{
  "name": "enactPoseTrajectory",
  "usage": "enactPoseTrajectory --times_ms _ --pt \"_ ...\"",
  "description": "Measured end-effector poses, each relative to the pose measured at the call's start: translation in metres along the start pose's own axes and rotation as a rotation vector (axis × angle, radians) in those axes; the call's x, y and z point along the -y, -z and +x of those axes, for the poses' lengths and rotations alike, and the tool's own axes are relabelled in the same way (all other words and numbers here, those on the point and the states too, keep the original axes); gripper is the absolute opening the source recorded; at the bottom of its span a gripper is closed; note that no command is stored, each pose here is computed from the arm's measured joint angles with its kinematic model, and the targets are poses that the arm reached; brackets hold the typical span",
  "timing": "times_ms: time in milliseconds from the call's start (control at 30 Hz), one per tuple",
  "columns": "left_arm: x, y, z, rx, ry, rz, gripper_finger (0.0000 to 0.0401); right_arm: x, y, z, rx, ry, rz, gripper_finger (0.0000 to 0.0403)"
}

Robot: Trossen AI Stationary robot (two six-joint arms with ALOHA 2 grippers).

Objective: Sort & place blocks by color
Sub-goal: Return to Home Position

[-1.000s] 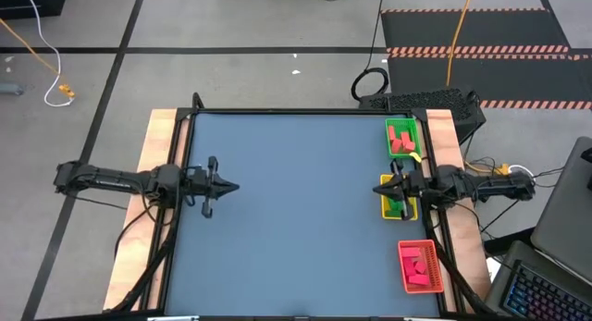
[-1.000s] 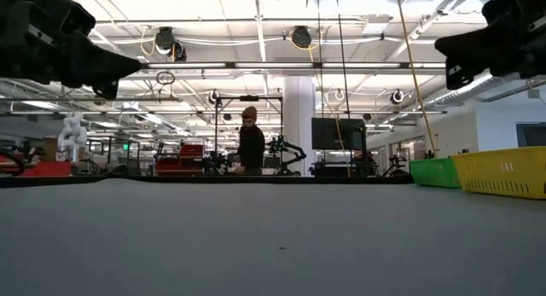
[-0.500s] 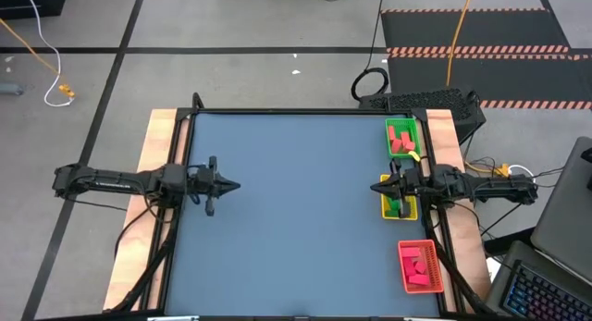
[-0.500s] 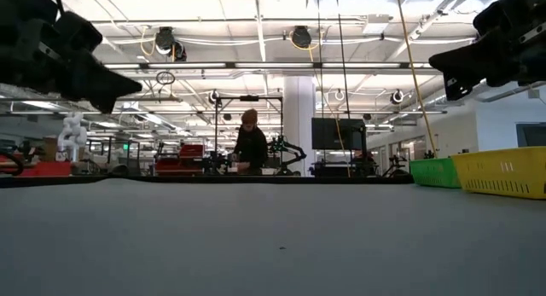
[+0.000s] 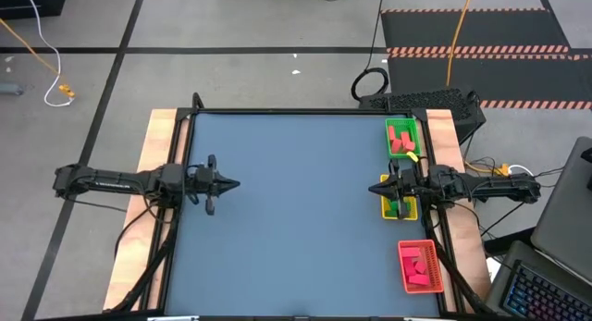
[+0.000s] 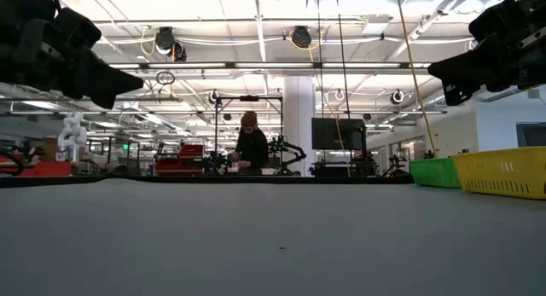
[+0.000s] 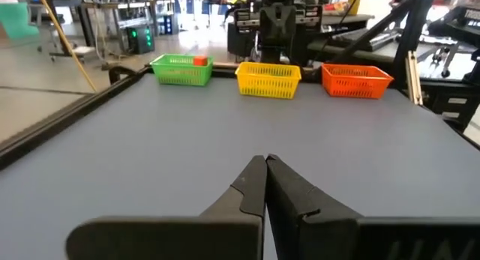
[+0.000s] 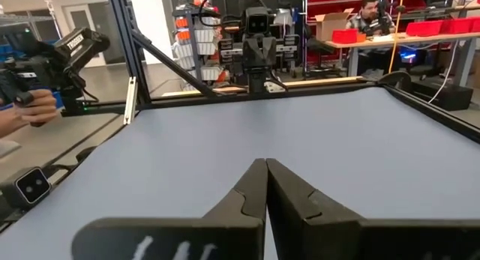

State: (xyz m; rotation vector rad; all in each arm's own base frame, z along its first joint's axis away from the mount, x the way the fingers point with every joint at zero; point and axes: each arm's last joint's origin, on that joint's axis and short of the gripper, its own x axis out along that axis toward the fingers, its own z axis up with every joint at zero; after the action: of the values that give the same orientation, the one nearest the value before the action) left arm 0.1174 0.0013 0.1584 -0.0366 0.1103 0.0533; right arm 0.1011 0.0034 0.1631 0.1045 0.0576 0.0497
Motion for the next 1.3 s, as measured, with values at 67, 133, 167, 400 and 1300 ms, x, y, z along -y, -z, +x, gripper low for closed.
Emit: enactPoseTrajectory --times_ms 67,133,167,400,1300 --pt "0.0 0.0 -0.001 0.006 -0.001 0.005 0.0005 0.0 0.0 0.0 -0.001 0.0 0.004 0.0" --pt "0.0 -0.002 -0.003 0.023 -0.001 0.003 0.0005 0.0 0.0 0.0 -0.002 -0.002 0.004 0.0" --pt "0.0 -0.002 -0.004 0.025 -0.001 0.003 0.0005 0.0 0.0 0.0 -0.002 -0.002 0.004 0.0" --pt "-0.001 -0.002 -0.015 0.048 0.0 -0.01 0.0005 0.0 0.0 0.0 -0.003 -0.004 0.007 0.0" --pt "-0.001 -0.006 -0.02 0.111 0.012 0.003 0.0005 0.0 -0.001 0.0 0.008 -0.003 0.059 0.0"
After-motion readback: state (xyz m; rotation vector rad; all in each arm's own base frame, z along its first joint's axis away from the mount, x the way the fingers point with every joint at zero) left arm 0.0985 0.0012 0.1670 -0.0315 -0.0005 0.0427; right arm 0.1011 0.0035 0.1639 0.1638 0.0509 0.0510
